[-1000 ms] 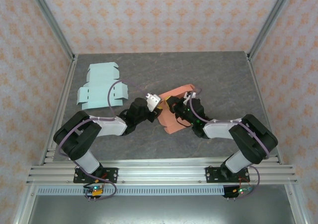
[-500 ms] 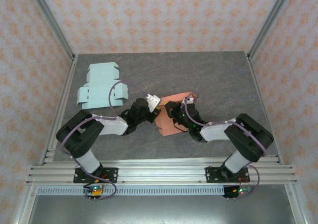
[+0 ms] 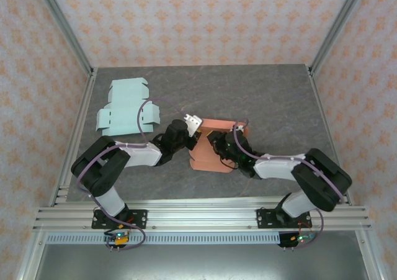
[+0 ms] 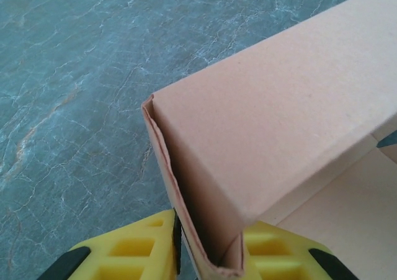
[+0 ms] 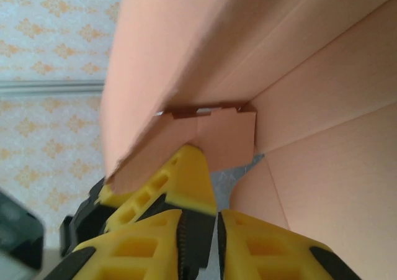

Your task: Fold the paper box

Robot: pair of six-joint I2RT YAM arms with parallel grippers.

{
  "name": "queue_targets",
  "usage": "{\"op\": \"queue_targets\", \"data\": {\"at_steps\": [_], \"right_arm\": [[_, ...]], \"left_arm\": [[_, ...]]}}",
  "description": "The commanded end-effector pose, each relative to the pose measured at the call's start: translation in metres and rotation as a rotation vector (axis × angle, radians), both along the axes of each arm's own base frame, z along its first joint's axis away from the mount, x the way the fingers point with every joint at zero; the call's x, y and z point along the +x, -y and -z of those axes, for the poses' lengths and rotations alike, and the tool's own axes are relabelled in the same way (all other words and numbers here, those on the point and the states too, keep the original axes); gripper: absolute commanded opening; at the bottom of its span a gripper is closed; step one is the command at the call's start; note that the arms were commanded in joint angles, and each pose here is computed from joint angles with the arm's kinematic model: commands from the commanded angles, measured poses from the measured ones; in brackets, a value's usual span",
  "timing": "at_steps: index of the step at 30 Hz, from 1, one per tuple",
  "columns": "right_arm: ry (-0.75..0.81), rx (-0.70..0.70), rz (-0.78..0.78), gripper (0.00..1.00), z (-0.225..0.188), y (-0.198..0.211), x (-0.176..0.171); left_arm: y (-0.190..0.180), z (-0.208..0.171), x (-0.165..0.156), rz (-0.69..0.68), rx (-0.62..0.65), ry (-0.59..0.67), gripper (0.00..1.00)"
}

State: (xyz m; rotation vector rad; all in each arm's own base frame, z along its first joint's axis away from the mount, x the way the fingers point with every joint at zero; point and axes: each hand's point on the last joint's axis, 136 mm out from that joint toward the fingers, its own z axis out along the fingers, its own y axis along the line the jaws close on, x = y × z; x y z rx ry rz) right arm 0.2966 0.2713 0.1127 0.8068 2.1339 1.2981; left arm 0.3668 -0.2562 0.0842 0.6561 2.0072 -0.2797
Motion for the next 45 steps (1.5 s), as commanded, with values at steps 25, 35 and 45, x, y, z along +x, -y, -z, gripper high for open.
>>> {"op": "queue_targets", "data": {"at_steps": [25,35,45], "right_arm": [[-0.117,-0.428,-0.743,0.59,-0.036,0.04,0.025],[-0.18,-0.375,-0.848,0.57,-0.01,0.028,0.014],[-0.267,-0.35,-0.799,0.5,0.01,0.02,0.005]], "left_arm": [[0.016,0.004,-0.005,0.118,0.015,-0.005,0.23],[0.021,0.006,-0.005,0.16,0.007,0.005,0.26],[0.029,0.0,-0.008,0.213,-0.021,0.043,0.26]]}}
